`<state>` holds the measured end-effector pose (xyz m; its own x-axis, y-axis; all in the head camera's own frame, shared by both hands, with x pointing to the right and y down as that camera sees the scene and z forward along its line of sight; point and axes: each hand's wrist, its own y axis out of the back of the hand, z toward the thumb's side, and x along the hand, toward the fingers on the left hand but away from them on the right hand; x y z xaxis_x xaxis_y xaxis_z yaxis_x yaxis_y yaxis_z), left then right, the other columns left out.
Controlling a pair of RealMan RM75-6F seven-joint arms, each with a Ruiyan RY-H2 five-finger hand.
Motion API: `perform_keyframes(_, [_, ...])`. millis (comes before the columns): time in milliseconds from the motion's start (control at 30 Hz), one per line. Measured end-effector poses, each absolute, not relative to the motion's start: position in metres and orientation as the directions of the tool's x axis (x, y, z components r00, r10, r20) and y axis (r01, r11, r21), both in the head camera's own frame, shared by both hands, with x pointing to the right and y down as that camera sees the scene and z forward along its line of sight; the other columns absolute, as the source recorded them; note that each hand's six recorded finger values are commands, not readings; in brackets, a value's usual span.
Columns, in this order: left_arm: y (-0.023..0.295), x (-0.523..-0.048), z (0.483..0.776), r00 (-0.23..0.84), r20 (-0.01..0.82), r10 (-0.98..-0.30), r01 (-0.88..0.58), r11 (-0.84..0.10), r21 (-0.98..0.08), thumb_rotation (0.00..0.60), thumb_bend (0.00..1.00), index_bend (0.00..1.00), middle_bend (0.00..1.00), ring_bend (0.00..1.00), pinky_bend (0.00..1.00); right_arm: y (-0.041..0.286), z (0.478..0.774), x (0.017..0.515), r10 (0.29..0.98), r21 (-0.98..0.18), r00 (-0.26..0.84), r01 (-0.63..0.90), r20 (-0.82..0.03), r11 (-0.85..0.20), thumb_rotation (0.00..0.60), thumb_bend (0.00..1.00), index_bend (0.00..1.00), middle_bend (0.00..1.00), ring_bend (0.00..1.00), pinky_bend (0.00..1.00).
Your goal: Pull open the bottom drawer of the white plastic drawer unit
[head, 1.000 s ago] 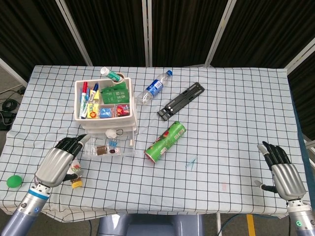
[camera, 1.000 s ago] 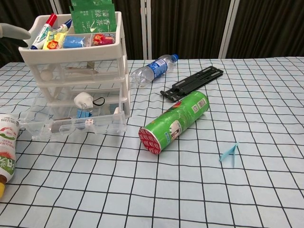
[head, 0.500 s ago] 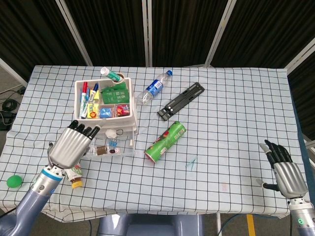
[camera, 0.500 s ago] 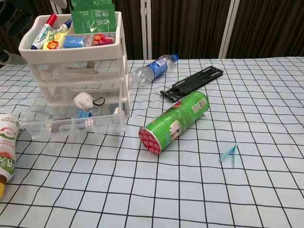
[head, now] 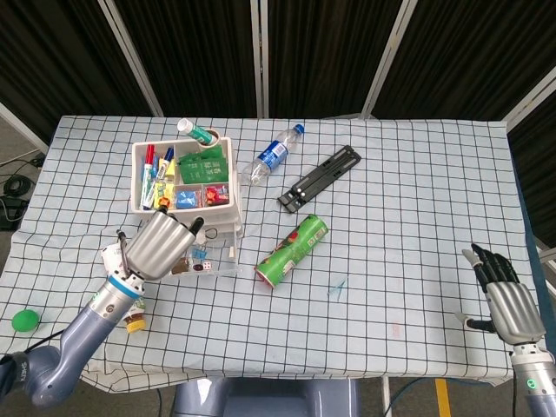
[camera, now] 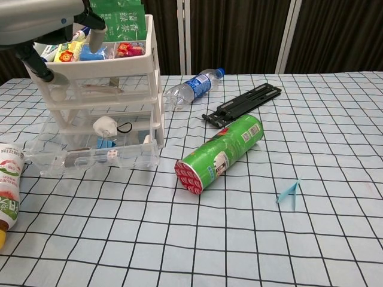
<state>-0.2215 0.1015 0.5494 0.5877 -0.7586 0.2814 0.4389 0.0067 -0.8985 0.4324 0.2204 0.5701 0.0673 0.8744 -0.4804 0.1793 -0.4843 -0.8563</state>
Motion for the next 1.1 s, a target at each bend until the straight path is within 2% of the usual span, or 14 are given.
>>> perform_keyframes(167, [0.105, -0.217, 0.557, 0.605, 0.300, -0.738, 0.475, 0.032, -0.879, 0.600, 0.04, 0.43, 0.97, 0.88, 0.77, 0.221, 0.569, 0.431, 0.875, -0.857, 0.073, 0.180, -0.478, -0.483, 0.600, 0.02, 0.03, 0.00, 0.00, 0.00])
perform_keyframes(300, [0.108, -0.218, 0.568, 0.610, 0.323, -0.723, 0.517, 0.056, -0.854, 0.600, 0.06, 0.24, 0.97, 0.88, 0.77, 0.222, 0.569, 0.431, 0.876, -0.857, 0.074, 0.181, -0.477, -0.483, 0.600, 0.02, 0.03, 0.00, 0.00, 0.00])
perform_keyframes(333, [0.109, -0.218, 0.571, 0.607, 0.333, -0.722, 0.526, 0.050, -0.849, 0.600, 0.06, 0.23, 0.97, 0.88, 0.77, 0.222, 0.569, 0.431, 0.876, -0.857, 0.074, 0.182, -0.477, -0.482, 0.600, 0.02, 0.03, 0.00, 0.00, 0.00])
perform_keyframes(600, [0.111, -0.214, 0.592, 0.603, 0.382, -0.700, 0.616, 0.104, -0.781, 0.600, 0.06, 0.30, 0.97, 0.89, 0.77, 0.221, 0.568, 0.432, 0.876, -0.857, 0.073, 0.186, -0.476, -0.481, 0.600, 0.02, 0.03, 0.00, 0.00, 0.00])
perform_keyframes(867, [0.118, -0.208, 0.616, 0.598, 0.426, -0.679, 0.635, 0.077, -0.769, 0.600, 0.08, 0.39, 0.97, 0.89, 0.77, 0.220, 0.566, 0.433, 0.879, -0.857, 0.070, 0.196, -0.472, -0.476, 0.600, 0.02, 0.03, 0.00, 0.00, 0.00])
perform_keyframes(1100, [0.123, -0.204, 0.630, 0.603, 0.449, -0.660, 0.649, 0.078, -0.757, 0.600, 0.08, 0.42, 0.97, 0.89, 0.77, 0.219, 0.565, 0.434, 0.882, -0.859, 0.069, 0.203, -0.467, -0.471, 0.600, 0.02, 0.03, 0.00, 0.00, 0.00])
